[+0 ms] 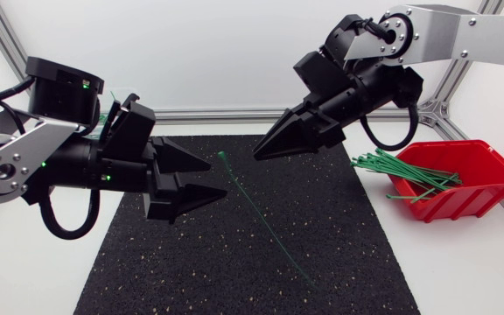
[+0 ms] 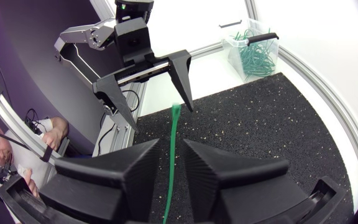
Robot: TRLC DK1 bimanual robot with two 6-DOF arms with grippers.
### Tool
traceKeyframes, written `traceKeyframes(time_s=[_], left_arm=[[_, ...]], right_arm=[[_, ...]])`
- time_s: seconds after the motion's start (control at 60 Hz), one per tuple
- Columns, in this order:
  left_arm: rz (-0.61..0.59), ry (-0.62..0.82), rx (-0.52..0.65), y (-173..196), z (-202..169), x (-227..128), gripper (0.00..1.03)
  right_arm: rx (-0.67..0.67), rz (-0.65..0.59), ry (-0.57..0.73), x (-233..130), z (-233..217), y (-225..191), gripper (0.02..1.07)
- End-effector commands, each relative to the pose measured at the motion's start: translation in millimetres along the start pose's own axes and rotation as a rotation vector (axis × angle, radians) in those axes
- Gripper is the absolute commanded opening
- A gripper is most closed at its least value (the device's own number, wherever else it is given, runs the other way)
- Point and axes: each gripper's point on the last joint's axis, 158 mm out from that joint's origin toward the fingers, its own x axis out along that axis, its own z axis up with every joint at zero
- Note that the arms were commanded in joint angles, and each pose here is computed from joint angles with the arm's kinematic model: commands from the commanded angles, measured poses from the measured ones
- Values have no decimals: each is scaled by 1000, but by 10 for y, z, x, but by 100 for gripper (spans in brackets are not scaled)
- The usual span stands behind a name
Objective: Take a green cable tie from the red box, thread the tail through the head to close it, then place it in the transparent bin on the left.
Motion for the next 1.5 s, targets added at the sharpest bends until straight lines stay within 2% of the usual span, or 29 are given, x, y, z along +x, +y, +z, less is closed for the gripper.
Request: traceKeyframes(time_s=[0.0,0.083,0.267,0.433,0.5,0.65,0.95,1.033,1.117,1.183,1.233,1.317,1.417,1.483], left_arm=[[3,-6,15,21,-8,-16,96],[8,-8,13,32,-7,-36,96],[35,7,-4,111,-93,-109,96],[74,17,0,209,-253,-205,96],[97,27,6,274,-364,-255,96],[127,55,6,388,-568,-316,96],[188,75,35,491,-816,-513,96],[199,78,42,497,-880,-542,96],[206,82,42,507,-928,-558,96],[205,89,43,508,-983,-556,96],[205,93,42,503,-1018,-554,96],[204,97,44,496,-1063,-552,96],[206,98,45,500,-1083,-556,96],[203,97,47,494,-1092,-553,96]], right_arm=[[61,13,26,102,-89,35,82],[42,-6,37,98,-112,49,88],[-22,-153,104,-5,-315,-46,88],[-55,-208,185,94,-525,-84,88],[-108,-260,258,236,-671,-164,88],[-191,-290,338,535,-795,-263,88],[-268,-307,487,1106,-913,-656,87],[-281,-313,506,1222,-920,-759,79],[-292,-303,523,1358,-928,-800,77],[-304,-304,547,1483,-962,-863,65],[-301,-302,557,1539,-987,-913,61],[-294,-301,579,1620,-1039,-1009,60],[-282,-295,600,1685,-1105,-1046,50],[-272,-290,616,1697,-1164,-1060,48]])
